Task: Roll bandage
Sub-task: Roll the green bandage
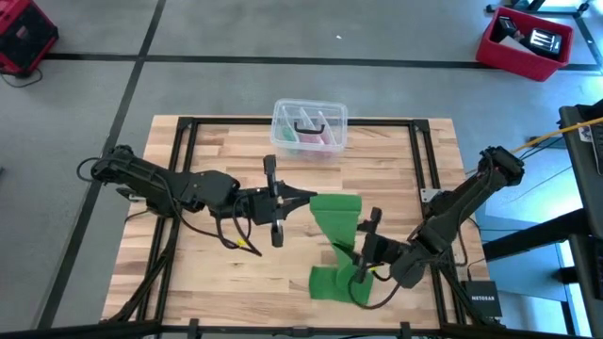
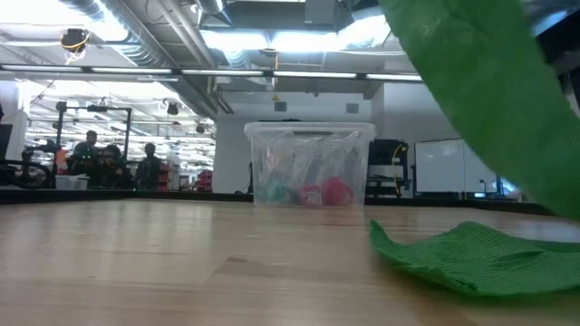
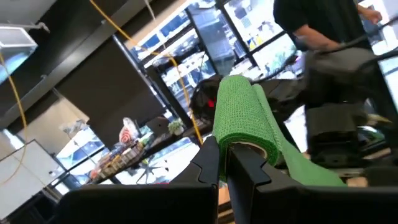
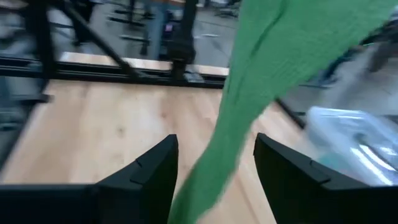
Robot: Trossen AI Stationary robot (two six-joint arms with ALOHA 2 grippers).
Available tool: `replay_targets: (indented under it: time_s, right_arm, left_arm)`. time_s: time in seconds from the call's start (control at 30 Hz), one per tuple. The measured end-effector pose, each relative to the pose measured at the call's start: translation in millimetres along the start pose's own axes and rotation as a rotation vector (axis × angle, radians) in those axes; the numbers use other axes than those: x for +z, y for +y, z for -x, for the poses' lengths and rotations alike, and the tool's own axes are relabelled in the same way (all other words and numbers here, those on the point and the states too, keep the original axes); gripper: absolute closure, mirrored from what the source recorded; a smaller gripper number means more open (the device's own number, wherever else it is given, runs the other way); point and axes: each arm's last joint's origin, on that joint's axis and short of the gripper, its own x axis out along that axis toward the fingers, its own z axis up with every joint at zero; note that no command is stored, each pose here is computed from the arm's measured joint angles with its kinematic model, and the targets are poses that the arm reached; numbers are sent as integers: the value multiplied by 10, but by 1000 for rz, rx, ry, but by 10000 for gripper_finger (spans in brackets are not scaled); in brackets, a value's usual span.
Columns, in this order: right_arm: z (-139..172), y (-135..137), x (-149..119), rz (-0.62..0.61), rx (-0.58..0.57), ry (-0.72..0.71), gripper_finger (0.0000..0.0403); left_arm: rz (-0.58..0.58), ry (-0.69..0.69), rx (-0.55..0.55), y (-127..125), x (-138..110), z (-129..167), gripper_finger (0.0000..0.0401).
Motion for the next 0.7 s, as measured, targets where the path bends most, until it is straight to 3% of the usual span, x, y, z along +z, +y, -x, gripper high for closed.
replay_targets:
  time_s: [0.1, 0.23, 0.47, 0.7]
  right_arm:
    - [3, -53, 29, -24, 68, -2, 194]
    - [-143, -108, -264, -8, 79, -11, 194]
    - [-419, -369, -640, -194, 287, -191, 194]
    - [-453, -425, -631, -211, 275, -219, 194]
  left_arm:
    - [3, 1, -32, -18, -12, 1, 400]
    - [6, -2, -43, -22, -15, -2, 400]
    - [6, 10, -63, -51, -21, 9, 400]
    - [19, 33, -74, -60, -47, 7, 399]
